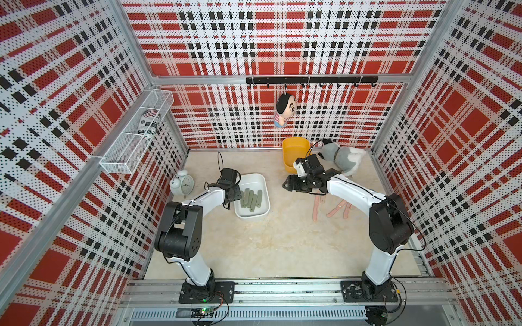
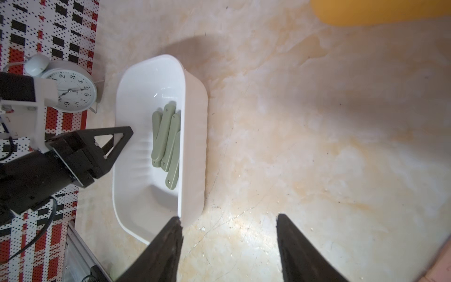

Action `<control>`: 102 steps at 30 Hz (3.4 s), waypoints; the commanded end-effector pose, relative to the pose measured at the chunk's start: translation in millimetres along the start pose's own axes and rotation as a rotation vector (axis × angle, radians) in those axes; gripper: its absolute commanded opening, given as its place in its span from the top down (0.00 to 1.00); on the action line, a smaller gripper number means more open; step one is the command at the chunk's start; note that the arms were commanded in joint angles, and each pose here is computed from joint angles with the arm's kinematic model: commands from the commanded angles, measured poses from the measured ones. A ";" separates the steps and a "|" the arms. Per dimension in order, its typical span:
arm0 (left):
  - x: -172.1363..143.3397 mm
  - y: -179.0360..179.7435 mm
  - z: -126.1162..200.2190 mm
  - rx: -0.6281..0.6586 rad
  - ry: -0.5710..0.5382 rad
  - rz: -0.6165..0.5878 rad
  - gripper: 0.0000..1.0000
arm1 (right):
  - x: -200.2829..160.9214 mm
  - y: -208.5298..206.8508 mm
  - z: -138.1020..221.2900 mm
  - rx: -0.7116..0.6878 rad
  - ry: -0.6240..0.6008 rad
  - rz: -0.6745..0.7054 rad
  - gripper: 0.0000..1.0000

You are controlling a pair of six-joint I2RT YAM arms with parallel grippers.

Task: Place the fruit knives into the storage box by color
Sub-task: Move the storage box to the center of the board.

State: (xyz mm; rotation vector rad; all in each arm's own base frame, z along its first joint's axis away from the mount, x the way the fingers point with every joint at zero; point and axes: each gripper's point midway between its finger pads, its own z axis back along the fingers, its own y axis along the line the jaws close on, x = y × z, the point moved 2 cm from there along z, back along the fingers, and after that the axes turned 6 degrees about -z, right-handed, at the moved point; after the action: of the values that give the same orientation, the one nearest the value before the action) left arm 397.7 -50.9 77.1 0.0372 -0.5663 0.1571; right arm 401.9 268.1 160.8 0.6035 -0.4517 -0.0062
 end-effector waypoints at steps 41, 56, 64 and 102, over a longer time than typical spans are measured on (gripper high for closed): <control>35.6 -222.2 195.6 -0.923 -0.352 -0.187 0.02 | 183.3 -168.1 -69.2 -0.315 -0.275 -0.187 0.51; 28.4 -211.1 182.3 -0.900 -0.331 -0.174 0.02 | 176.8 -173.4 -72.6 -0.317 -0.259 -0.193 0.78; 26.6 -205.4 180.0 -0.895 -0.331 -0.167 0.02 | 172.0 -171.9 -68.5 -0.315 -0.255 -0.193 0.89; 1.9 -181.3 192.1 -0.918 -0.333 -0.144 0.02 | 62.1 -90.4 3.8 -0.310 -0.142 -0.134 0.97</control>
State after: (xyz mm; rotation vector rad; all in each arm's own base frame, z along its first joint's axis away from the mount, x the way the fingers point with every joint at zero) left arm 334.5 -241.8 229.2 -0.7686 -0.8919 -0.2453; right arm 475.0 186.6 118.0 0.3161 -0.4830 -0.2302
